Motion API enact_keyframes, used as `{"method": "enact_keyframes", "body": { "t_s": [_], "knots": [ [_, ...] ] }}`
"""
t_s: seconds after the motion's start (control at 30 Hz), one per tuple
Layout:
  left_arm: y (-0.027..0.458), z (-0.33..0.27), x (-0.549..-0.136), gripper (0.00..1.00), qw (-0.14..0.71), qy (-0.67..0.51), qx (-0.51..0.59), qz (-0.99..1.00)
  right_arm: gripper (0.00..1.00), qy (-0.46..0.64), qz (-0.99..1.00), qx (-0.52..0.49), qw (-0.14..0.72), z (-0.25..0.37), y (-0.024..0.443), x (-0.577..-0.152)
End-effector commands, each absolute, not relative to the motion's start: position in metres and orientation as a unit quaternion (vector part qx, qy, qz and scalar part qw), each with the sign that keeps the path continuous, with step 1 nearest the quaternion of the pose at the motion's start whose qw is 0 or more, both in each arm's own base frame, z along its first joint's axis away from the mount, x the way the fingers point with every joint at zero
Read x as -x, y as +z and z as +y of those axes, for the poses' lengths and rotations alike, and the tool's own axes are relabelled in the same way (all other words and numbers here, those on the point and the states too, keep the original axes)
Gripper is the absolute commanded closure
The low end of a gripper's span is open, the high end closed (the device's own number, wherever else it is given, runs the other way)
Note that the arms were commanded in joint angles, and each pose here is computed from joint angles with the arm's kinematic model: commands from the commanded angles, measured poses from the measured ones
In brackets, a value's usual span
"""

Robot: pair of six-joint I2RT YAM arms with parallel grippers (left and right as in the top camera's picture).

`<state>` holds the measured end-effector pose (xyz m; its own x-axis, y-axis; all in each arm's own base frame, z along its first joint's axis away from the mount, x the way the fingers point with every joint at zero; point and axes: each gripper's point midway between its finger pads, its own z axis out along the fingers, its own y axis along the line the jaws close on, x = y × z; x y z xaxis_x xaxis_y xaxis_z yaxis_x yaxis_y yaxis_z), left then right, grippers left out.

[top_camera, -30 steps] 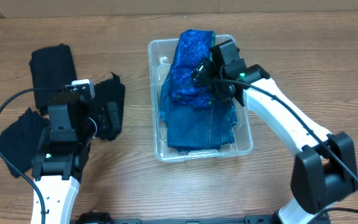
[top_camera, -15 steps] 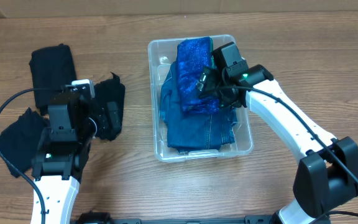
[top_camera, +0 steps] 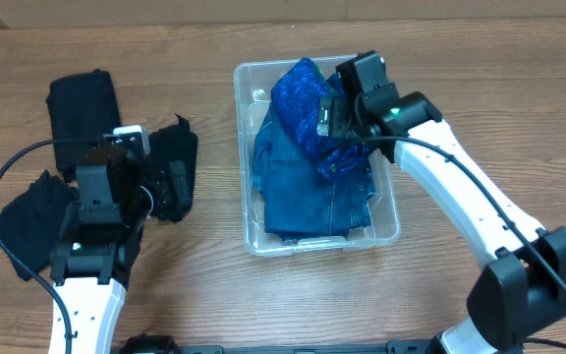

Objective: Pack container
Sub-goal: 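Spread the sequined cloth in the bin with the right gripper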

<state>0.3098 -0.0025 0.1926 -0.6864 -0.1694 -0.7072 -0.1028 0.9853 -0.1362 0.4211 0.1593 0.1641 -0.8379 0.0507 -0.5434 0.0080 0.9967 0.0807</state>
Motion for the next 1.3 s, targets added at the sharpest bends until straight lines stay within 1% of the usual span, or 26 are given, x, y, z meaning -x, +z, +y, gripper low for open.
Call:
{"method": "enact_keyframes", "body": {
  "t_s": [0.0, 0.47, 0.67, 0.73, 0.8, 0.83, 0.9, 0.97, 1.0, 1.03, 1.07, 1.1, 1.13, 1.2, 1.23, 1.27],
  "knots": [
    [0.203, -0.005, -0.314, 0.0, 0.399, -0.048, 0.077, 0.913, 0.0, 0.013, 0.939, 0.046, 0.341, 0.152, 0.211, -0.427],
    [0.203, -0.005, -0.314, 0.0, 0.399, -0.048, 0.077, 0.913, 0.0, 0.002, 0.948, 0.051, 0.314, 0.147, 0.202, -0.415],
    [0.203, -0.005, -0.314, 0.0, 0.398, -0.048, 0.077, 0.913, 0.0, 0.026, 0.951, 0.069, 0.3, 0.157, 0.198, -0.411],
    [0.203, -0.005, -0.314, 0.0, 0.398, -0.048, 0.077, 0.913, 0.0, 0.021, 0.949, 0.059, 0.31, 0.156, 0.198, -0.417],
    [0.203, -0.005, -0.314, 0.0, 0.398, -0.048, 0.077, 0.913, 0.0, 0.012, 0.945, 0.007, 0.326, 0.15, 0.196, -0.428],
    [0.203, -0.005, -0.314, 0.0, 0.399, -0.048, 0.077, 0.913, 0.0, 0.006, 0.942, 0.026, 0.334, 0.152, 0.19, -0.435],
    [0.203, -0.005, -0.314, 0.0, 0.399, -0.048, 0.077, 0.913, 0.0, -0.02, 0.939, 0.117, 0.324, 0.158, 0.168, -0.442],
    [0.202, -0.005, -0.314, 0.0, 0.397, -0.048, 0.077, 0.913, 0.0, -0.024, 0.938, 0.231, 0.259, 0.166, 0.134, -0.427],
    [0.201, -0.005, -0.313, 0.0, 0.395, -0.048, 0.077, 0.914, 0.0, -0.082, 0.938, 0.24, 0.236, 0.147, 0.122, -0.425],
    [0.2, -0.005, -0.312, 0.0, 0.391, -0.047, 0.077, 0.916, 0.0, -0.156, 0.948, 0.136, 0.243, 0.112, 0.12, -0.434],
    [0.199, -0.005, -0.311, 0.0, 0.39, -0.047, 0.077, 0.916, 0.0, -0.154, 0.952, 0.07, 0.254, 0.106, 0.118, -0.437],
    [0.199, -0.005, -0.311, 0.0, 0.39, -0.047, 0.077, 0.916, 0.0, -0.124, 0.957, 0.094, 0.243, 0.117, 0.112, -0.435],
    [0.2, -0.004, -0.311, 0.0, 0.391, -0.046, 0.078, 0.916, 0.0, -0.117, 0.958, 0.119, 0.235, 0.12, 0.11, -0.433],
    [0.201, -0.003, -0.313, 0.0, 0.394, -0.043, 0.079, 0.915, 0.0, -0.126, 0.956, 0.081, 0.253, 0.116, 0.115, -0.439],
    [0.201, -0.003, -0.313, 0.0, 0.395, -0.043, 0.079, 0.914, 0.0, -0.131, 0.954, 0.084, 0.256, 0.114, 0.116, -0.441],
    [0.201, -0.003, -0.313, 0.0, 0.396, -0.043, 0.079, 0.914, 0.0, -0.169, 0.947, 0.061, 0.265, 0.1, 0.121, -0.442]
  ]
}}
